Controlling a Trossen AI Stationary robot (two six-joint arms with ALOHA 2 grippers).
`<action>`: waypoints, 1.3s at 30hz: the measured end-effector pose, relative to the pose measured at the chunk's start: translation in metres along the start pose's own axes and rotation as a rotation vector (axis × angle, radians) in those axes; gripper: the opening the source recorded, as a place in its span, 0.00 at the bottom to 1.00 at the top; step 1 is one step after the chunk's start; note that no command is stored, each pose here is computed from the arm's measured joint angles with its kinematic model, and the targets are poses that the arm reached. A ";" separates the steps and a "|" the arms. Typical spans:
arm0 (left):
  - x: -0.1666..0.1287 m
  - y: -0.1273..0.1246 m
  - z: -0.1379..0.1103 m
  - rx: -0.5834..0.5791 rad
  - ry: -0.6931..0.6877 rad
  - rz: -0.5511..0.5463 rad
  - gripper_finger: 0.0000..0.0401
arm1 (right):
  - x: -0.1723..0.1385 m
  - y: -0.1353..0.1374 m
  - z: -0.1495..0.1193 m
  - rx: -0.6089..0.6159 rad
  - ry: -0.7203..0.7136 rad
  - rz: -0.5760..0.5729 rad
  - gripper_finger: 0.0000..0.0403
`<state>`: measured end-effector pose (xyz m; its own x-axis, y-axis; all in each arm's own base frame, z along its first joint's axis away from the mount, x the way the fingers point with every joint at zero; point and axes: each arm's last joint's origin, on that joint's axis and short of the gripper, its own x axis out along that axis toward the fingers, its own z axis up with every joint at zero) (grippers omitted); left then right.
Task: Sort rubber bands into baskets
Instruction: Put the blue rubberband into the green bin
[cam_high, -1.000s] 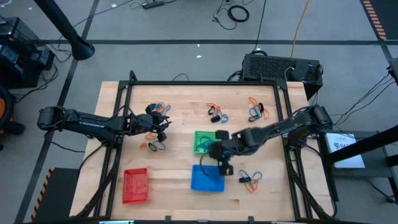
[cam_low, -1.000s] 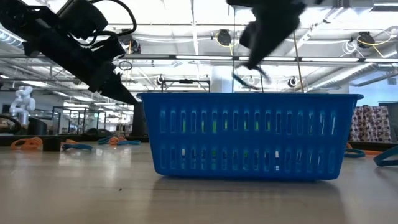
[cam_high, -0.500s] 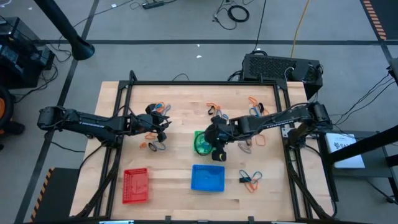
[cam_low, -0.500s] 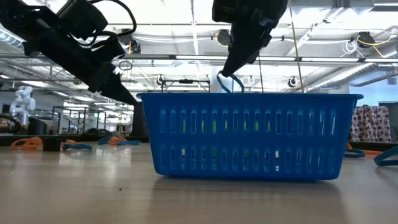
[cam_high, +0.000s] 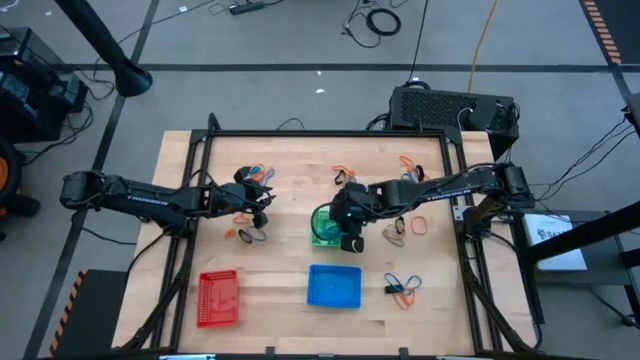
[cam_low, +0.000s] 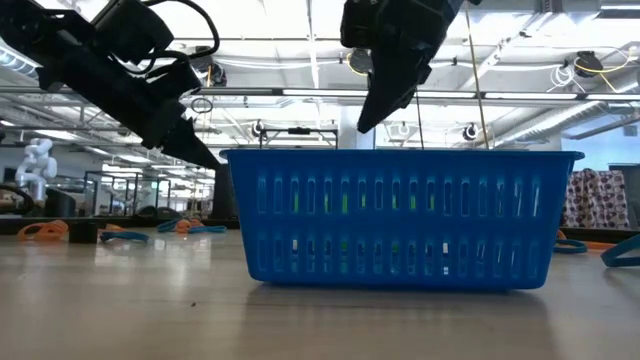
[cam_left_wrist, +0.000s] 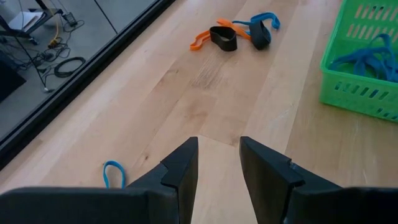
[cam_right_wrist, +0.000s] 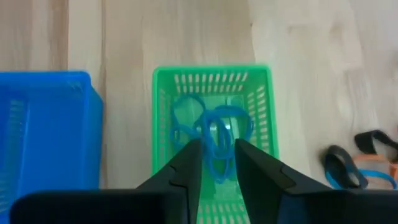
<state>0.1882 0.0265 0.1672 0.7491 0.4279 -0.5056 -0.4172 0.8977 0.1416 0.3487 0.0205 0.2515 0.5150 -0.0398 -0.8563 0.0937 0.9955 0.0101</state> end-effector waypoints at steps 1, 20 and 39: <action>0.000 0.000 0.000 0.000 0.000 0.000 0.32 | 0.000 0.000 -0.003 -0.003 0.035 -0.005 0.24; 0.000 0.000 0.000 -0.004 0.003 0.000 0.32 | 0.033 0.018 -0.124 0.092 0.590 -0.136 0.23; 0.000 0.000 0.000 -0.004 -0.004 0.008 0.32 | 0.034 0.018 -0.124 0.040 0.585 -0.125 0.23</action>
<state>0.1883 0.0268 0.1676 0.7481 0.4355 -0.5007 -0.4253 0.8939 0.1420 0.2621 0.0478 0.1585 -0.0552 -0.0918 -0.9942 0.1618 0.9818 -0.0997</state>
